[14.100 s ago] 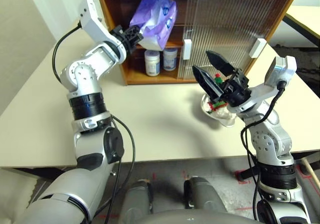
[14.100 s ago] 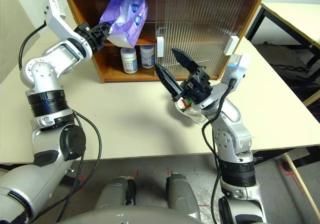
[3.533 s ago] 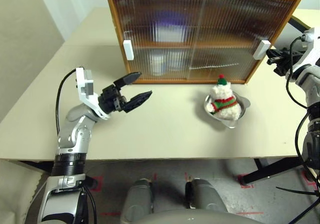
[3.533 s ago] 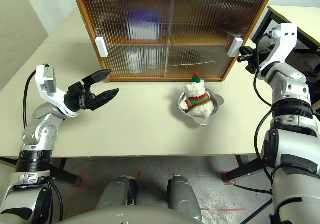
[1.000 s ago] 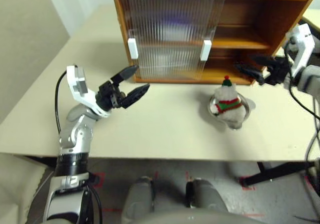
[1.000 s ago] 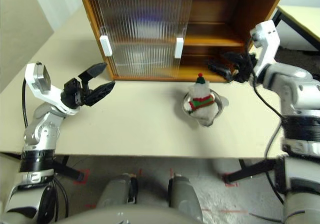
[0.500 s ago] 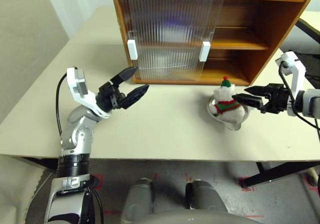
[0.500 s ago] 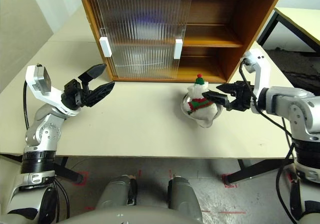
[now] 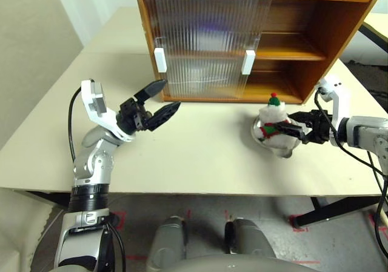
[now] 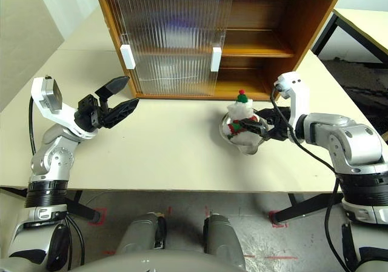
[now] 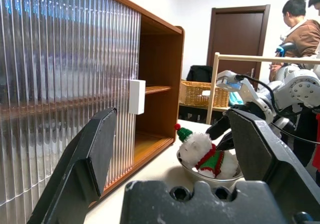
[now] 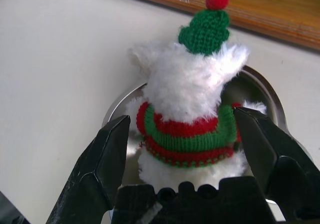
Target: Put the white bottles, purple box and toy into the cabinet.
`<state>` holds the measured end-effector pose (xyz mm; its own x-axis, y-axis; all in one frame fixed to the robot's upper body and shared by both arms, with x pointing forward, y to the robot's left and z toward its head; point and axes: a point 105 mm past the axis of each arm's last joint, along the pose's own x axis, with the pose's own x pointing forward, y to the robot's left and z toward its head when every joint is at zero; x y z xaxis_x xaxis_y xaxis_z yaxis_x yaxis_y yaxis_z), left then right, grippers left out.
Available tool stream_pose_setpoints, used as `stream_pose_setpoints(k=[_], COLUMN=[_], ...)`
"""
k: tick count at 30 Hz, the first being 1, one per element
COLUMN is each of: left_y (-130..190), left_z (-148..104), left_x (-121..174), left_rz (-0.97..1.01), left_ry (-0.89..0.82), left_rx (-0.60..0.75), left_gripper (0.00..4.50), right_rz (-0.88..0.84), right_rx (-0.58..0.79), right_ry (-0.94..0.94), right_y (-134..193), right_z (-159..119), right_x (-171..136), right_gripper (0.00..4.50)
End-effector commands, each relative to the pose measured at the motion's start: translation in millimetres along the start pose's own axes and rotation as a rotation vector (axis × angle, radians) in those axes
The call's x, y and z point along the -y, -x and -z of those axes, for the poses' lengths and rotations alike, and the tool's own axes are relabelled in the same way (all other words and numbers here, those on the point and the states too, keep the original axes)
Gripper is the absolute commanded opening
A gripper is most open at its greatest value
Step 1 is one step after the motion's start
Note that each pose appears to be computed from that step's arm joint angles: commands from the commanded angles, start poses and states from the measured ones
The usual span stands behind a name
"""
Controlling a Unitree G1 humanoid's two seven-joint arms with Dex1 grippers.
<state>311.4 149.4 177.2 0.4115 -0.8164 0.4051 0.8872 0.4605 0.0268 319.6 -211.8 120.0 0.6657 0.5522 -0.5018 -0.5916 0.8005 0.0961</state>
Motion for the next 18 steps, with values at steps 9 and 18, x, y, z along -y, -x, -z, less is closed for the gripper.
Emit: stream_pose_setpoints(k=[9,18], left_y=[-0.6,-1.0], left_z=[-0.4,-0.8], left_x=[-4.4,-5.5], left_rz=[-0.002,-0.006], left_ry=[-0.008,-0.009], left_rx=[-0.005,-0.004], left_gripper=[4.5,4.5], right_rz=[-0.009,-0.024], right_rx=[0.023,0.057], right_ry=[0.034,0.035], right_y=[-8.7,-0.2], right_z=[2.2,-11.6], right_x=[-1.4,0.6], right_gripper=[0.6,0.04])
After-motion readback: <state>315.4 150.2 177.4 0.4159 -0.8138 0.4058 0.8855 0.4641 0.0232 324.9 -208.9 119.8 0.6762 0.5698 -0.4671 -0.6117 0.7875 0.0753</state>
